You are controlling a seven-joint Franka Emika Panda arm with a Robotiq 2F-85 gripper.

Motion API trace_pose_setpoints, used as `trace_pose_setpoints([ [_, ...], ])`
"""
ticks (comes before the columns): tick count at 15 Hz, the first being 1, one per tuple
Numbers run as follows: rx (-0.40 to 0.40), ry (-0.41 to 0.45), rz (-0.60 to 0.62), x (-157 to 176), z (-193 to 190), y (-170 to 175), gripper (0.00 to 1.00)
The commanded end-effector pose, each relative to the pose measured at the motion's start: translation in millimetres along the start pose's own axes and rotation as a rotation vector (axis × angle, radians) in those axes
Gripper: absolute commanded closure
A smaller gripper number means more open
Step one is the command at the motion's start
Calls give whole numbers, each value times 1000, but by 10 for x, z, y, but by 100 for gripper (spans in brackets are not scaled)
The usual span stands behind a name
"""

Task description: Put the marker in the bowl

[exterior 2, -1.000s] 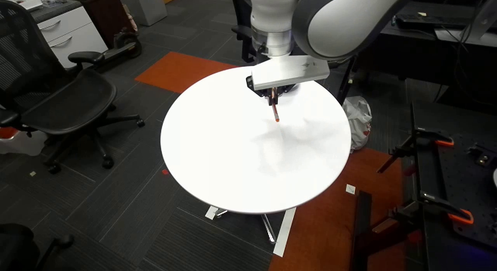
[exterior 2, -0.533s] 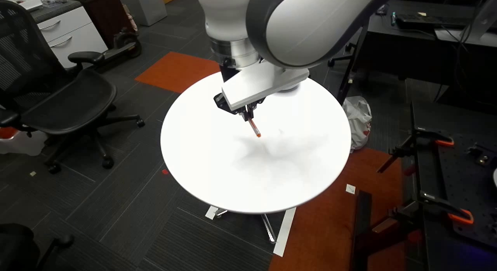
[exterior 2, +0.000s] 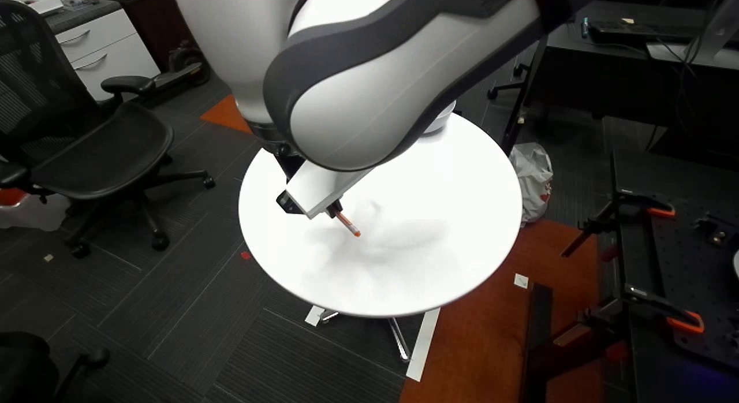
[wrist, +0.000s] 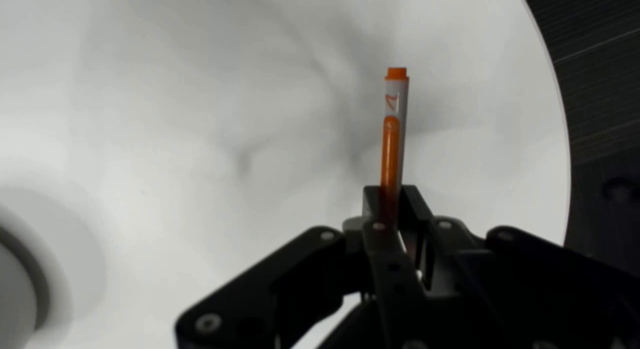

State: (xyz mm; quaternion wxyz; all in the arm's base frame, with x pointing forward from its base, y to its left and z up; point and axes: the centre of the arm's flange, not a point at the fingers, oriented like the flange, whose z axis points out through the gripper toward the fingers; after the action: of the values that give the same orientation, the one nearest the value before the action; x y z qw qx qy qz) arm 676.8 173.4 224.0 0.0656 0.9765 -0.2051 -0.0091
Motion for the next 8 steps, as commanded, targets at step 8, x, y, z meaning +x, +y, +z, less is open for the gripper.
trace_pose_setpoints([
  [8, 180, 70, -197, 220, 137, 31, 97],
])
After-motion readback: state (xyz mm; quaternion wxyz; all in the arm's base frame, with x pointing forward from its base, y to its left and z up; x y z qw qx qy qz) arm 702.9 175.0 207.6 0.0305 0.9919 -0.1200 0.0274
